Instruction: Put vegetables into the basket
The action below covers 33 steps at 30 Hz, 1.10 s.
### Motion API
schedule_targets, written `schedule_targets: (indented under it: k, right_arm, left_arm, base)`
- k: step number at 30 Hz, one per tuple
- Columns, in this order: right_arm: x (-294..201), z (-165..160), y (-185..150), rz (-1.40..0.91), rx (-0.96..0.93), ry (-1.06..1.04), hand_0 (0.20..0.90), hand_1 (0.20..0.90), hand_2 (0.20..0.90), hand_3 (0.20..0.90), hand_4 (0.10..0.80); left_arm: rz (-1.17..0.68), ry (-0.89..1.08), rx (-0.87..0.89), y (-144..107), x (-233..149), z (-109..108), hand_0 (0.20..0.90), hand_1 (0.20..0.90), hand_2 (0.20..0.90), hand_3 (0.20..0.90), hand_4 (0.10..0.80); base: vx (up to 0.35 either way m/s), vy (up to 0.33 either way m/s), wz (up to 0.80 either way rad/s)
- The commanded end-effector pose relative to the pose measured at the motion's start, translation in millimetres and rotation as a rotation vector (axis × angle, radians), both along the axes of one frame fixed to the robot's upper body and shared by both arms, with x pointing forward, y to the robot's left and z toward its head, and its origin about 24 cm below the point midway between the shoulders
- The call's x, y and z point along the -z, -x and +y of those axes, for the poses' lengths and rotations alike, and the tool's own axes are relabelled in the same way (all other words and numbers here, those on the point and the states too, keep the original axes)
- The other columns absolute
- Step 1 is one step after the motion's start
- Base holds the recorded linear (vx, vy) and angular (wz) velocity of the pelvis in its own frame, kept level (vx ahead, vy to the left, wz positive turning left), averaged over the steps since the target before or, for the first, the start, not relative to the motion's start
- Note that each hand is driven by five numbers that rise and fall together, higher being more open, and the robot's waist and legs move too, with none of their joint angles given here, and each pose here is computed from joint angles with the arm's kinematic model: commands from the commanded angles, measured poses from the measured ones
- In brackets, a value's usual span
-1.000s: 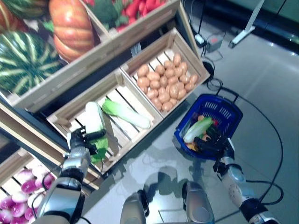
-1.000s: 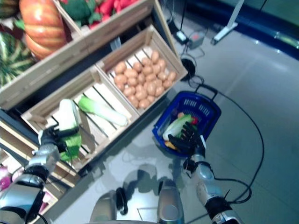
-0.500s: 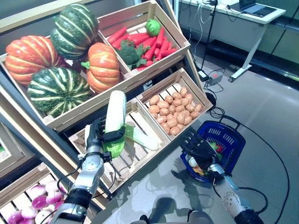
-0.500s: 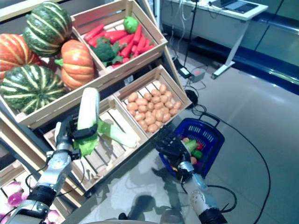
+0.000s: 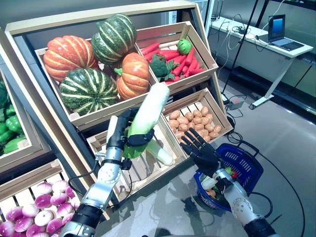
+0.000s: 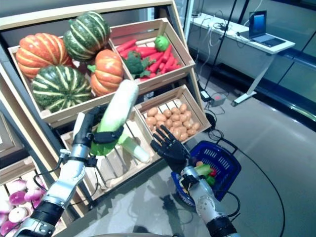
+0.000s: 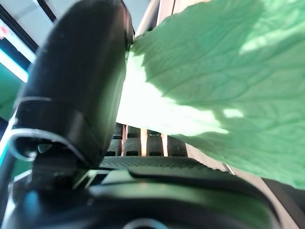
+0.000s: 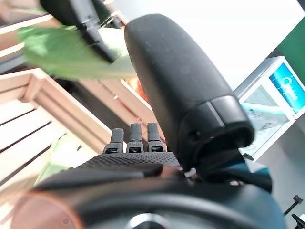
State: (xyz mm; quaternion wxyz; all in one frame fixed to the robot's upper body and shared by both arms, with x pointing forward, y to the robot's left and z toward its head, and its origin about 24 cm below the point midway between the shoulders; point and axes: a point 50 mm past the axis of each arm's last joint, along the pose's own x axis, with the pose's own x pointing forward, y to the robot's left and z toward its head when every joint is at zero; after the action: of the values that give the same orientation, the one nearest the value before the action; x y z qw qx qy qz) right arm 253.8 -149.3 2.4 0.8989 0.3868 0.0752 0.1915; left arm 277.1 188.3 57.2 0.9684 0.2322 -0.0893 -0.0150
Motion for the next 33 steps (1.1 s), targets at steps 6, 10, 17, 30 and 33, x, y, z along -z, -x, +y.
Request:
schedule_targets:
  k: [6,10,17,30,33]
  right_arm:
    - [-81.0,10.3,-53.7,-0.299,0.011,-0.113,0.900,0.900,0.900,0.900,0.800]
    - [-80.2,11.5,-54.8,-0.289,0.005,-0.143,0.900,0.900,0.900,0.900,0.800]
    - [-84.9,19.2,-59.8,-0.292,-0.002,-0.208,0.900,0.900,0.900,0.900,0.800]
    - [-93.9,26.8,-66.5,-0.268,-0.008,-0.300,0.900,0.900,0.900,0.900,0.800]
    - [-97.3,30.8,-67.0,-0.277,-0.014,-0.325,0.900,0.900,0.900,0.900,0.800]
  left_arm:
    - [-0.319,-0.093,0.209,-13.4,-57.7,-23.6,0.300,0.300,0.300,0.300,0.400]
    - [-0.330,-0.114,0.232,-11.8,-58.8,-26.6,0.300,0.300,0.300,0.300,0.400]
    - [-0.375,-0.158,0.286,-10.5,-62.2,-37.8,0.300,0.300,0.300,0.300,0.400]
    - [-0.603,-0.307,0.356,0.9,-69.1,-57.5,0.300,0.300,0.300,0.300,0.400]
    - [-0.653,-0.351,0.366,2.9,-70.0,-61.6,0.300,0.300,0.300,0.300,0.400]
  base:
    - [-0.005,-0.030,0.04]
    - [0.000,0.000,0.00]
    - [-0.010,0.004,0.05]
    - [0.000,0.000,0.00]
    - [0.000,0.000,0.00]
